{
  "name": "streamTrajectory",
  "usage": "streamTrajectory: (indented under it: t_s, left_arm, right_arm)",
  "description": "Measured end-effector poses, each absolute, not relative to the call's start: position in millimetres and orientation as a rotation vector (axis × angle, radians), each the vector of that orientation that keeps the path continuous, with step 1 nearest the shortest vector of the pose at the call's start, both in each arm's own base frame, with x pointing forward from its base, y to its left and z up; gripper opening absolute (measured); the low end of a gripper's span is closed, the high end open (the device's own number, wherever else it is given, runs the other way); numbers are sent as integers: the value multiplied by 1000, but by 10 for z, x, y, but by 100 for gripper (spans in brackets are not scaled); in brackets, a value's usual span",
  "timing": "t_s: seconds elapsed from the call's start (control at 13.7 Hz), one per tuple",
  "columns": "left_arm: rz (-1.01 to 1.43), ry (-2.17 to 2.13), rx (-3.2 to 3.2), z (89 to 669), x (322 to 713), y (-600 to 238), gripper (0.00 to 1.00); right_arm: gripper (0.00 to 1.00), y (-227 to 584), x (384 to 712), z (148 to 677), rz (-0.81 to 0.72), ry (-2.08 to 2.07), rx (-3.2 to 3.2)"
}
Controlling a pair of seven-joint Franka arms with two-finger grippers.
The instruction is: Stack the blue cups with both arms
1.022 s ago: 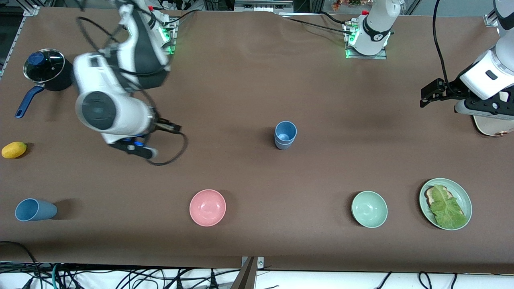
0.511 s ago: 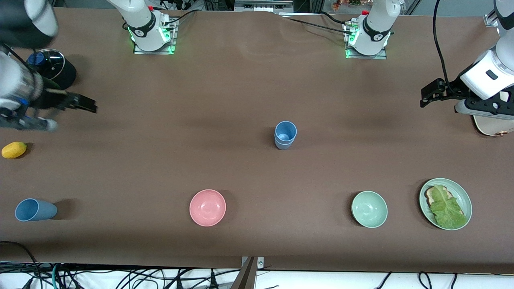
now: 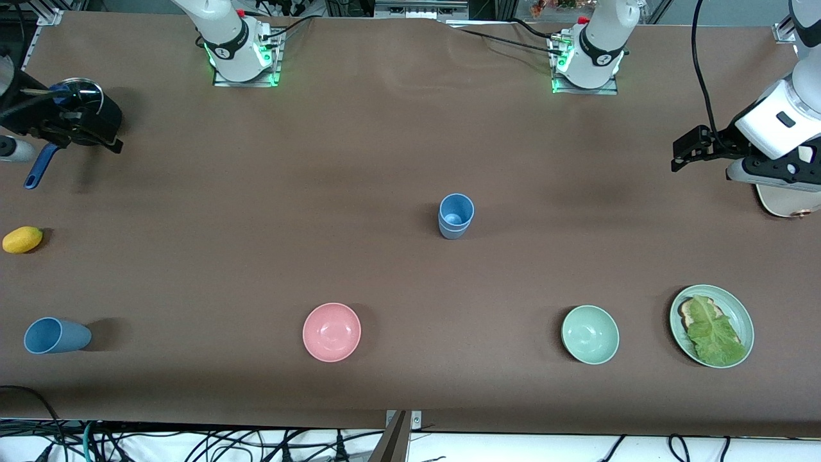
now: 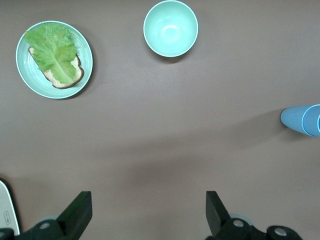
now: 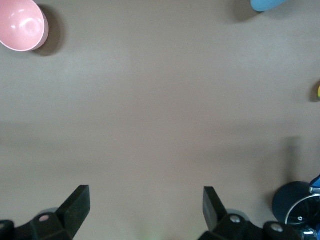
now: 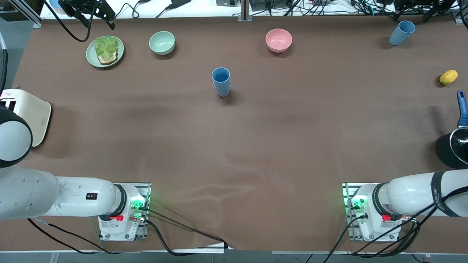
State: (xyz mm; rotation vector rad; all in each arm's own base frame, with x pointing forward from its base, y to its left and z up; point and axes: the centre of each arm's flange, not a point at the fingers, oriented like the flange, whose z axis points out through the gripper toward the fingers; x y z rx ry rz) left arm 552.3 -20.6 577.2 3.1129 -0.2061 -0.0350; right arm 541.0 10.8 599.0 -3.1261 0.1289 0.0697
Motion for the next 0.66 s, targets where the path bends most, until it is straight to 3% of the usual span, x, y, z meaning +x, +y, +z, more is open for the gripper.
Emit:
streamTrajectory:
  t_s: [0.66]
  left_arm:
    - [-35,-206,3113,5771,5523,-206,100]
  right_arm:
    - [100,186,5471,5903,76,109,-3128]
